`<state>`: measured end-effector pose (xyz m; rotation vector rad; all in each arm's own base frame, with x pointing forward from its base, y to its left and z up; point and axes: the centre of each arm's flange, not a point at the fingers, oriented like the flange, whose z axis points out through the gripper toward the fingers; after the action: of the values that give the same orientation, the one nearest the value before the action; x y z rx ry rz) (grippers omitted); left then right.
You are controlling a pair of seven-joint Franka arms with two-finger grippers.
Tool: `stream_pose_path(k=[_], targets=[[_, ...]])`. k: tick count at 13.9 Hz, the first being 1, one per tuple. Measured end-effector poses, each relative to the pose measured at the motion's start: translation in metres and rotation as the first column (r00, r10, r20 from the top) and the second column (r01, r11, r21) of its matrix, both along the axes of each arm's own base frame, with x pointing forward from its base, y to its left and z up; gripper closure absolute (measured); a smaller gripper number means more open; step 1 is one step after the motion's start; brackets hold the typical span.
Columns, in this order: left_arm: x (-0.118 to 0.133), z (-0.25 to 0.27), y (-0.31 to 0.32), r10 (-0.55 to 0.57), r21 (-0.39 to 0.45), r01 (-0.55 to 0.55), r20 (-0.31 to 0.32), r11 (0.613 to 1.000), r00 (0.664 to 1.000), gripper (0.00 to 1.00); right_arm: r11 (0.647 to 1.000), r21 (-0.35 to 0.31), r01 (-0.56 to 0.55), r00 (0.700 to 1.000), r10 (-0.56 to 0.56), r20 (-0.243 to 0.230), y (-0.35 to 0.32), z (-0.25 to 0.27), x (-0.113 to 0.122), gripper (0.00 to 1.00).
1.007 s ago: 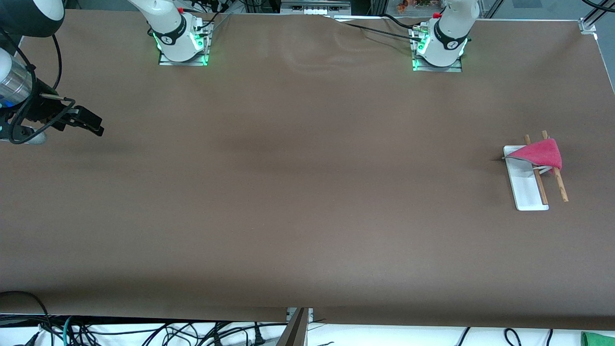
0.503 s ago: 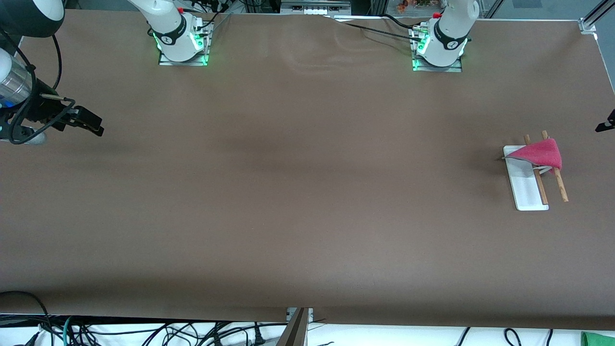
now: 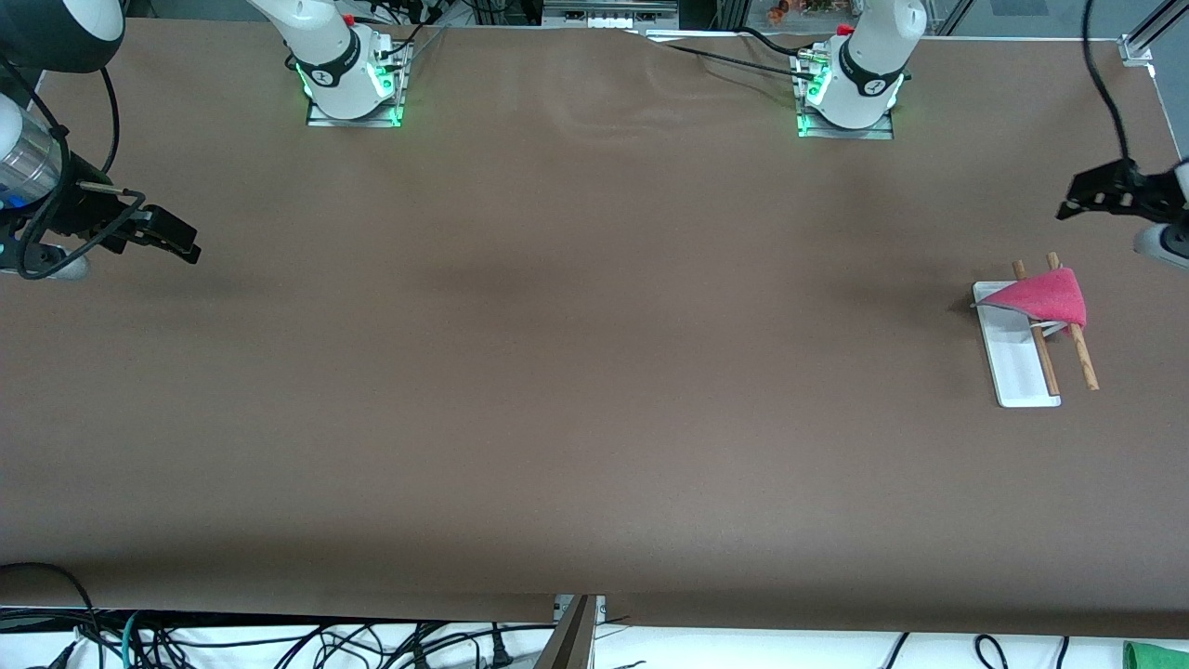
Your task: Pass towel and hang on rack
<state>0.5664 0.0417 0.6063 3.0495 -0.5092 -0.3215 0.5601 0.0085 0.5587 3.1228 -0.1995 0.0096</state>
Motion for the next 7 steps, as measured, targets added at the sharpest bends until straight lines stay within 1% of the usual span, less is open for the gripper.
stream_pose_path(k=[2,4,6,7], targets=[[-0.007,-0.001,-0.011,0.039,0.010,-0.040,0.073,0.999,0.997,0.00,1.000,0.000,0.000,1.000,0.000,0.000,0.000,0.000,0.000,0.00],[-0.008,-0.009,-0.015,0.059,0.004,-0.061,0.149,0.998,0.987,0.00,1.000,0.000,0.000,1.000,0.000,0.000,0.000,0.000,0.000,0.00],[-0.012,-0.018,-0.018,0.102,0.002,-0.104,0.177,0.995,0.979,0.00,1.000,0.000,0.000,1.000,0.000,0.000,0.000,0.000,0.000,0.00],[-0.015,-0.021,-0.024,0.156,0.003,-0.159,0.176,0.987,0.972,0.00,1.000,0.000,0.001,1.000,-0.001,0.000,0.000,0.000,0.000,0.00]])
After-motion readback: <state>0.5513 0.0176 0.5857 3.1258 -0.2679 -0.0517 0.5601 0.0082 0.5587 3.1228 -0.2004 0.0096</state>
